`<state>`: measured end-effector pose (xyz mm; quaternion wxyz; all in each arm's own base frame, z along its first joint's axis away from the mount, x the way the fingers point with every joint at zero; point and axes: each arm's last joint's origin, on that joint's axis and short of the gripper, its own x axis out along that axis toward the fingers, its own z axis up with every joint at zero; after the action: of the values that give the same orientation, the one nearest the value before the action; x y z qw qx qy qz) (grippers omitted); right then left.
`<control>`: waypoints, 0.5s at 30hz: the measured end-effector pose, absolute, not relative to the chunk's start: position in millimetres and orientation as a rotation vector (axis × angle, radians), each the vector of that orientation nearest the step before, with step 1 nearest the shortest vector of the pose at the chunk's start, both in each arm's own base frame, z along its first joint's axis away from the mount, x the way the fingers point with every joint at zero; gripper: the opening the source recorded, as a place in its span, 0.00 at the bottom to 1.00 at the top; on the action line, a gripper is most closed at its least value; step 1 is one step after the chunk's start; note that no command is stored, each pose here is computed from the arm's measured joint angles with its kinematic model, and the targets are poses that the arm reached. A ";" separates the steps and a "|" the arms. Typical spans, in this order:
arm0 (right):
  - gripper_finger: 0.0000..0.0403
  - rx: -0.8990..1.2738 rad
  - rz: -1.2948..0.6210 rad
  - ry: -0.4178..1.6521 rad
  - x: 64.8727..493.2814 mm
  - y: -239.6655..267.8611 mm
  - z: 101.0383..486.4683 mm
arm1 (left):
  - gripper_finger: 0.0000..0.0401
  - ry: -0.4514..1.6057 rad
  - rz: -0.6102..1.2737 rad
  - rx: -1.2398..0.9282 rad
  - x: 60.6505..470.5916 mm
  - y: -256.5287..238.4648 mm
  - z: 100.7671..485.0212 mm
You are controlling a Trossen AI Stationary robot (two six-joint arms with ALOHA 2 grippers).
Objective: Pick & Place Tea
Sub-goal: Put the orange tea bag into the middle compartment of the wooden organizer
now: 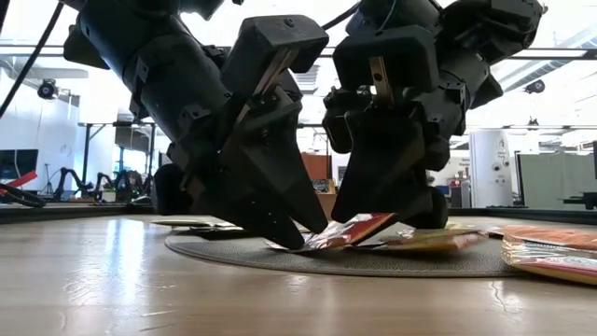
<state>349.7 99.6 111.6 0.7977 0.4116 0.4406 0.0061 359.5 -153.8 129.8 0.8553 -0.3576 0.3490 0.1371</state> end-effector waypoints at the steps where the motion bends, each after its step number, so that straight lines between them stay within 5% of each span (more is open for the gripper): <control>1: 0.27 0.881 0.016 0.940 350.3 99.2 112.1 | 0.35 0.734 0.286 -0.747 359.6 -153.8 129.8; 9: 0.05 0.842 0.011 0.920 350.6 98.4 114.9 | 0.35 0.665 0.297 -0.707 358.8 -155.4 150.6; 15: 0.03 0.703 0.044 0.800 347.0 95.2 149.5 | 0.35 0.478 0.364 -0.715 338.4 -155.4 218.1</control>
<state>347.0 95.2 149.5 0.8615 0.3349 0.3812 0.0212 338.4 -155.4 218.1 0.8929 -0.3446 0.2305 0.1754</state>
